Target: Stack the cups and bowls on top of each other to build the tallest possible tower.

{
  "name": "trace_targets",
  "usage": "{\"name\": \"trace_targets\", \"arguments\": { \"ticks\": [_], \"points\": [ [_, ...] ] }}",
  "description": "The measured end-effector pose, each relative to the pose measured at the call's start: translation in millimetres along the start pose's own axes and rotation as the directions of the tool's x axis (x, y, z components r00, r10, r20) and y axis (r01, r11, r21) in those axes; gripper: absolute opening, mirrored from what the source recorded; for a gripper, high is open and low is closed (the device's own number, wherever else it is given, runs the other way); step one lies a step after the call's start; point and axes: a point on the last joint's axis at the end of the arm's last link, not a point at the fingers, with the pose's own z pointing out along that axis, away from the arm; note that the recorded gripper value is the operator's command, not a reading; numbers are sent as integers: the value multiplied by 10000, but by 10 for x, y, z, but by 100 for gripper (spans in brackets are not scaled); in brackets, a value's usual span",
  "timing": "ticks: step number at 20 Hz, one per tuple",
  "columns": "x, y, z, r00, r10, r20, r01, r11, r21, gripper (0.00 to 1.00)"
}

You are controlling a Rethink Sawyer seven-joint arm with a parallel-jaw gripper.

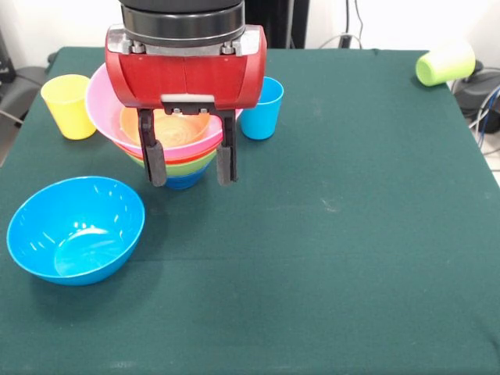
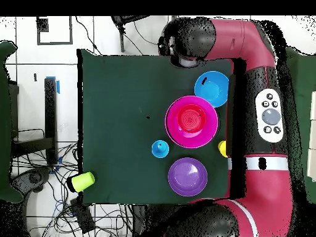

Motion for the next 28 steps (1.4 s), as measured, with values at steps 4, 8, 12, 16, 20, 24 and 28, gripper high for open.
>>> {"name": "trace_targets", "arguments": {
  "ticks": [4, 8, 12, 16, 20, 24, 28],
  "points": [
    [-20, -4, 2, 9999, -7, 158, 7, 10000, 18, 100],
    [-31, -28, 14, 9996, -18, 290, 15, 10000, 95, 100],
    [-24, -73, 47, 9993, -89, 360, 78, 9995, 294, 100],
    [-26, -105, 74, 9988, -121, 475, 101, 9991, 403, 100],
    [-35, -121, 84, 9982, -129, 577, 104, 9990, 446, 100],
    [-36, -122, 115, 9978, -146, 645, 117, 9989, 454, 100],
    [-32, -125, 175, 9975, -140, 687, 110, 9990, 436, 100]
  ]
}}
